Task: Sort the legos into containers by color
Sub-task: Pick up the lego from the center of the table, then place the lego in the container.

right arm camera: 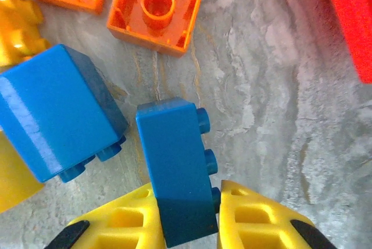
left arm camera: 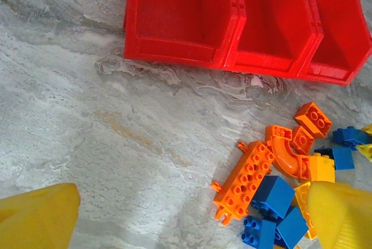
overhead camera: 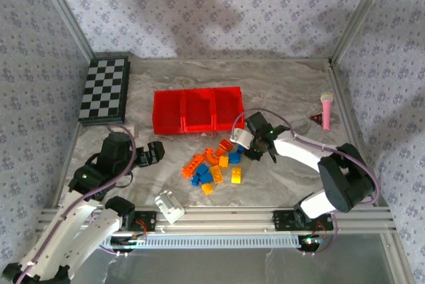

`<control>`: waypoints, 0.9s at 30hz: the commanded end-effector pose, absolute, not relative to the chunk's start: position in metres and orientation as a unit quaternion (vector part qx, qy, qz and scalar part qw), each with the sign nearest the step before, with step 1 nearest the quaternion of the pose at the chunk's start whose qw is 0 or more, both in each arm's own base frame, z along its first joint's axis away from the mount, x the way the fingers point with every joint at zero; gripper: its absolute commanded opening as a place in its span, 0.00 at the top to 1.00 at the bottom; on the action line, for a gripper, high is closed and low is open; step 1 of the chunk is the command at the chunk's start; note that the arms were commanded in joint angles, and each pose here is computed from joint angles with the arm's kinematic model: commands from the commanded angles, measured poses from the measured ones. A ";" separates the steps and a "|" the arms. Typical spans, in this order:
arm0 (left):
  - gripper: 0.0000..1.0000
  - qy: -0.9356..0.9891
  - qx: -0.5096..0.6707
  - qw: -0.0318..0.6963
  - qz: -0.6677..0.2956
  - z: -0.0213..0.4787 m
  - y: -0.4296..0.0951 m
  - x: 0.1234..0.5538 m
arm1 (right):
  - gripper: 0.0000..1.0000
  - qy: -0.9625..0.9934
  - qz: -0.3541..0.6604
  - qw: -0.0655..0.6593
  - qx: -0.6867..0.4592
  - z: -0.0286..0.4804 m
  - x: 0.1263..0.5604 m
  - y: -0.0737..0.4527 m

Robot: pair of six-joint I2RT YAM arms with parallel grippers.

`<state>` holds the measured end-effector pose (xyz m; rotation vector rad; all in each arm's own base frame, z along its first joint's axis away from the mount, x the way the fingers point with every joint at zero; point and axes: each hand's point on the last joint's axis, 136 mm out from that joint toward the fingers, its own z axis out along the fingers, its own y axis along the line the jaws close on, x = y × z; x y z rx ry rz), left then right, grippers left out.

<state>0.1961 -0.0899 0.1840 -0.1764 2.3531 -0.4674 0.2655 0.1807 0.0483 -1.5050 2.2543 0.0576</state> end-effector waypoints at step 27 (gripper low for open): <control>0.00 0.900 -0.015 0.391 -0.192 0.209 -0.092 0.187 | 0.80 0.905 0.078 0.378 -0.181 0.184 0.405 0.241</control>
